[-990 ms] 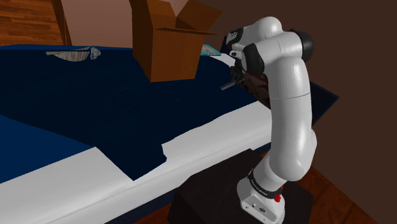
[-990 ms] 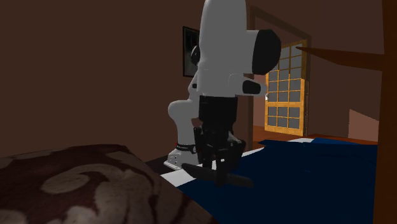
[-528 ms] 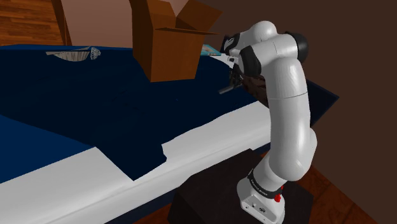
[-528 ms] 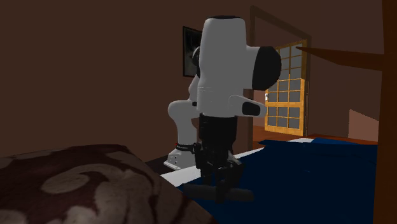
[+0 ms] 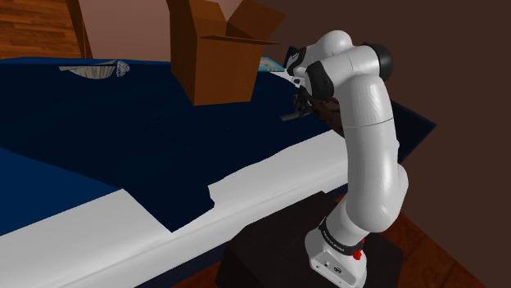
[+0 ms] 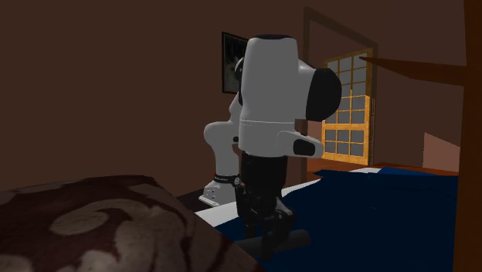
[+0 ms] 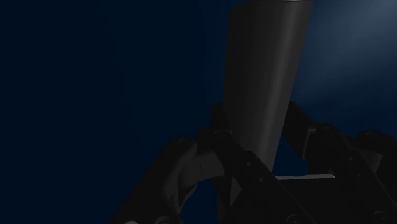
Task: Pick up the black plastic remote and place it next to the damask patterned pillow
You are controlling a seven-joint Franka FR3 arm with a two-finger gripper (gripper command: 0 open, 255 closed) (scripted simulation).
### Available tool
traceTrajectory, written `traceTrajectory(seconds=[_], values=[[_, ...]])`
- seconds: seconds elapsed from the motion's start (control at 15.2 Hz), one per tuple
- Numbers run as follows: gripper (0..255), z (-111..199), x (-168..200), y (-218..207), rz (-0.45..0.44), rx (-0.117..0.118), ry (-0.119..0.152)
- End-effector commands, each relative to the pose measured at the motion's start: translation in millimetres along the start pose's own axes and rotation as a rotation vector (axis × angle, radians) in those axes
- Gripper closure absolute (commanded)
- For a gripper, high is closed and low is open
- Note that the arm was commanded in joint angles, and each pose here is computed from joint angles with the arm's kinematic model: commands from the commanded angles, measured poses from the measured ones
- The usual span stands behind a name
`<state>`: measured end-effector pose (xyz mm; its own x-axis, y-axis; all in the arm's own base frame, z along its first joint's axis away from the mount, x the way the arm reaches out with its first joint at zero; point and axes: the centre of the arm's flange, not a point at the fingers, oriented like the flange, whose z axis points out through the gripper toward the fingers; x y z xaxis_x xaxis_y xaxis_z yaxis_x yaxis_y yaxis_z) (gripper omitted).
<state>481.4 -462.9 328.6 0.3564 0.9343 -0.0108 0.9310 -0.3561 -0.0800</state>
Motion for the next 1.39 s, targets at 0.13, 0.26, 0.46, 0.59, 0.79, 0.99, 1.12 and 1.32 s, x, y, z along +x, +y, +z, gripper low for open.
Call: traceTrajectory(seconds=[0.13,0.26,0.46,0.59,0.79,0.99,1.12,1.32], values=[[255,1,1,0,-0.001,0.001,0.001],[0,1,1,0,-0.001,0.001,0.001],[0,1,1,0,-0.001,0.001,0.001],[0,-12,1,0,-0.001,0.001,0.001],[0,-49,1,0,-0.001,0.001,0.001],[0,-49,1,0,-0.001,0.001,0.001],[0,-49,1,0,-0.001,0.001,0.001],[0,-49,1,0,-0.001,0.001,0.001]])
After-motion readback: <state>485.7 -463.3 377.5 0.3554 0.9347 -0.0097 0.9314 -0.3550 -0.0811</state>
